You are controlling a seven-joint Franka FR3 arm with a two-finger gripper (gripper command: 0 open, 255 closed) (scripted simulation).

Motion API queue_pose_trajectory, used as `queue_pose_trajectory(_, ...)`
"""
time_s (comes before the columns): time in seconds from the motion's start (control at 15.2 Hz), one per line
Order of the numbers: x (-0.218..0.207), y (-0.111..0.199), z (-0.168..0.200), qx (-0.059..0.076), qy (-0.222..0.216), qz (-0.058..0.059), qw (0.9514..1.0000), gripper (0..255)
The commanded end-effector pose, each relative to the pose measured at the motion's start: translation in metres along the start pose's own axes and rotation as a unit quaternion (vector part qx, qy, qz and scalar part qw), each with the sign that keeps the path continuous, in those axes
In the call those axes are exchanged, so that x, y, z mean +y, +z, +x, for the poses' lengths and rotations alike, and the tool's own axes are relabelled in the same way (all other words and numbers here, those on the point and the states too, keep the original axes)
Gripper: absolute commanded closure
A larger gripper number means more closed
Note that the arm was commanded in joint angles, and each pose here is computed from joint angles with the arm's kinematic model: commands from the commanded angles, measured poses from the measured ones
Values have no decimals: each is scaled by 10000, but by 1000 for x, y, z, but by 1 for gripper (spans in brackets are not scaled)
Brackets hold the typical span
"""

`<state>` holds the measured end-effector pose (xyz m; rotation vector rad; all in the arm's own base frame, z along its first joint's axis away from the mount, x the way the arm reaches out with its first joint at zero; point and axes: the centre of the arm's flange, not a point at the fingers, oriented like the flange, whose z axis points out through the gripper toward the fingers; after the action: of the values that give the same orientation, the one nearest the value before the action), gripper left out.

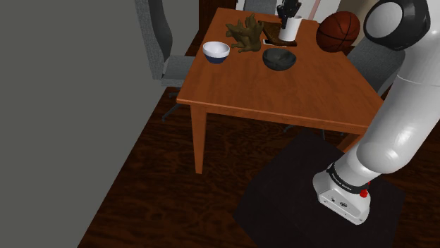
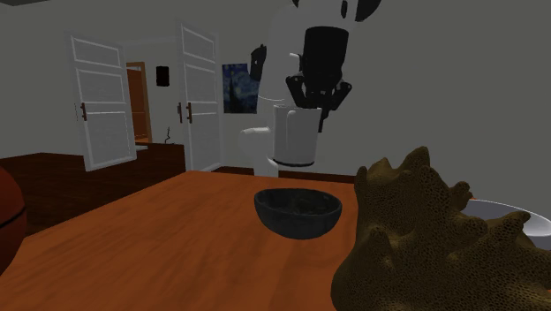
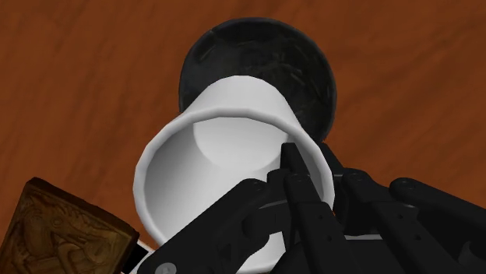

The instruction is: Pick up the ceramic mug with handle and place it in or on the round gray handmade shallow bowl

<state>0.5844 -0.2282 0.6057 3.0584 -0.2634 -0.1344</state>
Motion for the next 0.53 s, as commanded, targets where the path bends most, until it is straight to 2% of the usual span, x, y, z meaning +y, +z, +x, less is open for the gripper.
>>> queue_pose_trajectory(0.0,-1,11,0,4,0,-1,10000,255)
queue_pose_trajectory(0.46,-4,48,3,4,0,-1,10000,255)
